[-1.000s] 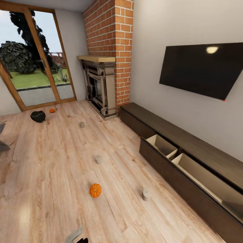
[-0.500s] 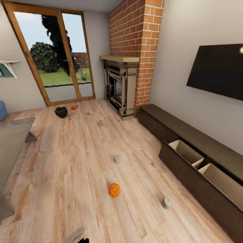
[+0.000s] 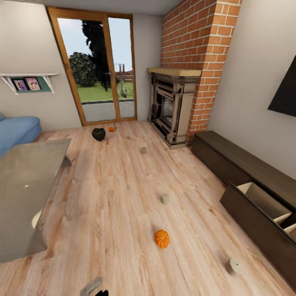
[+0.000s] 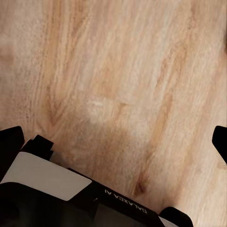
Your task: Place each of the two pumpkins and all three candles from the living room inside a cabinet in the living room (use any cabinet), then make sure every cabinet is closed, and position the cauldron so it is next to a table in the living room.
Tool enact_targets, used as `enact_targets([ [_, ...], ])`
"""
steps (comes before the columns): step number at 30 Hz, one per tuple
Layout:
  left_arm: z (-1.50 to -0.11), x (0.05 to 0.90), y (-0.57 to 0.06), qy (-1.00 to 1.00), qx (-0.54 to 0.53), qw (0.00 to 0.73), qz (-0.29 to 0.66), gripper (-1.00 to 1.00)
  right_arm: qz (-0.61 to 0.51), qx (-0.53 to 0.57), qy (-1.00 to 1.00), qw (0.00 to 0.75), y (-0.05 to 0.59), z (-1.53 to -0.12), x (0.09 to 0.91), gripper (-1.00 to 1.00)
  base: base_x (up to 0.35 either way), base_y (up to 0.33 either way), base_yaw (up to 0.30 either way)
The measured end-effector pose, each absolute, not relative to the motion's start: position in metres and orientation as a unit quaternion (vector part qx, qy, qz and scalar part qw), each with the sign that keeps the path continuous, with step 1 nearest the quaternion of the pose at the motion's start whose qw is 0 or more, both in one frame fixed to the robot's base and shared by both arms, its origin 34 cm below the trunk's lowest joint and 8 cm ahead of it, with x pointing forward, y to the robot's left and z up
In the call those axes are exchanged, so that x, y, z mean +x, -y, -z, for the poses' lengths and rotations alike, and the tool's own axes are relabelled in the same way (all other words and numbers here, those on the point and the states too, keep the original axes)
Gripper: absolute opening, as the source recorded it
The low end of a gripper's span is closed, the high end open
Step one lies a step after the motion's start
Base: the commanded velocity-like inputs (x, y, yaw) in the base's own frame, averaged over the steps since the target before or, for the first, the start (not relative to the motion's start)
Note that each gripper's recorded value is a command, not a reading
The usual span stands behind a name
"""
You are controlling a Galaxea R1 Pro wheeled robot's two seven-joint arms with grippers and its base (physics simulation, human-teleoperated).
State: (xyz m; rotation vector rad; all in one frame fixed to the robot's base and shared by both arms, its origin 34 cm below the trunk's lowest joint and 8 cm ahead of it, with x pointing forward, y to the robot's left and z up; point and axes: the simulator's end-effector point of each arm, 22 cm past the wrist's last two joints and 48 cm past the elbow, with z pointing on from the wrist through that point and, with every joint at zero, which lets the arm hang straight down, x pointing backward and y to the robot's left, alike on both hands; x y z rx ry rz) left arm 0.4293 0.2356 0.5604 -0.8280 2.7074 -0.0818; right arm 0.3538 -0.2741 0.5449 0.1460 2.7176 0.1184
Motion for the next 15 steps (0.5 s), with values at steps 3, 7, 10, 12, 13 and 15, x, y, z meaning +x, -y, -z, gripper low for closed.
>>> enact_targets([
  [3, -0.5603, 0.4291, -0.2355, -0.944, -0.29, 0.153, 0.029, 1.0, -0.042, 0.052, -0.976, 0.207, 0.2741, -0.5449, 0.3535, 1.0, 0.136, 0.265, 0.276],
  [7, -0.5603, 0.4291, -0.2352, -0.944, -0.29, 0.153, 0.029, 1.0, -0.043, 0.052, -0.976, 0.207, 0.2739, -0.5449, 0.3534, 1.0, 0.178, 0.255, 0.276],
  [10, -0.5605, 0.4292, -0.2352, -0.944, -0.29, 0.154, 0.03, 1.0, -0.043, 0.052, -0.976, 0.207, 0.274, -0.545, 0.3536, 1.0, 0.253, 0.218, 0.276],
  [12, -0.5606, 0.4294, -0.2352, -0.944, -0.29, 0.154, 0.03, 1.0, -0.043, 0.052, -0.976, 0.208, 0.274, -0.5451, 0.3538, 1.0, 0.273, 0.207, 0.276],
  [13, -0.5607, 0.4295, -0.2353, -0.944, -0.29, 0.154, 0.03, 1.0, -0.043, 0.053, -0.976, 0.208, 0.2737, -0.5453, 0.3543, 1.0, 0.278, 0.203, 0.275],
  [15, -0.561, 0.4298, -0.2353, -0.944, -0.29, 0.155, 0.03, 1.0, -0.043, 0.052, -0.976, 0.209, 0.2739, -0.5455, 0.3547, 1.0, 0.294, 0.17, 0.269],
])
